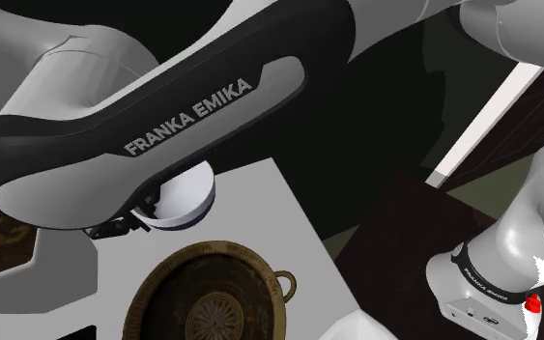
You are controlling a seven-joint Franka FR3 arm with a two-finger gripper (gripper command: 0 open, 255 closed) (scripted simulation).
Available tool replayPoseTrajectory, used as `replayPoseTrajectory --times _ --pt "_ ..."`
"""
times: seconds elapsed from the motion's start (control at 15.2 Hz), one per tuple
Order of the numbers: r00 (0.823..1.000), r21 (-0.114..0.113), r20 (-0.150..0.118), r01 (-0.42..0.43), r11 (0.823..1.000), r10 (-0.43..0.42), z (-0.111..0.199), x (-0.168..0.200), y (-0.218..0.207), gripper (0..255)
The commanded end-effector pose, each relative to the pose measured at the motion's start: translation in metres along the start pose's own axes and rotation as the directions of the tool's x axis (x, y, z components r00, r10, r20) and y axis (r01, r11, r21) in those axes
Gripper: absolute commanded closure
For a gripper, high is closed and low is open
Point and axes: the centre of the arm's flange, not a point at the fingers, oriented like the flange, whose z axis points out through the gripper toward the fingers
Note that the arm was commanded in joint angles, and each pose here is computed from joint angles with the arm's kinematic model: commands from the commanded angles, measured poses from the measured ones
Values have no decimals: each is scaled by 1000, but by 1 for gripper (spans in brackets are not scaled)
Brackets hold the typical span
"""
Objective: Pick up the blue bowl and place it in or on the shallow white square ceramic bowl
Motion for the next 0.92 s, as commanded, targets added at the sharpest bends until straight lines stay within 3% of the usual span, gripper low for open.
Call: replayPoseTrajectory --times 0.0,0.86 --pt "1000 0 0 0 1000 0 -10 0 1 255" --pt "1000 0 0 0 1000 0 -75 -1 8 255"
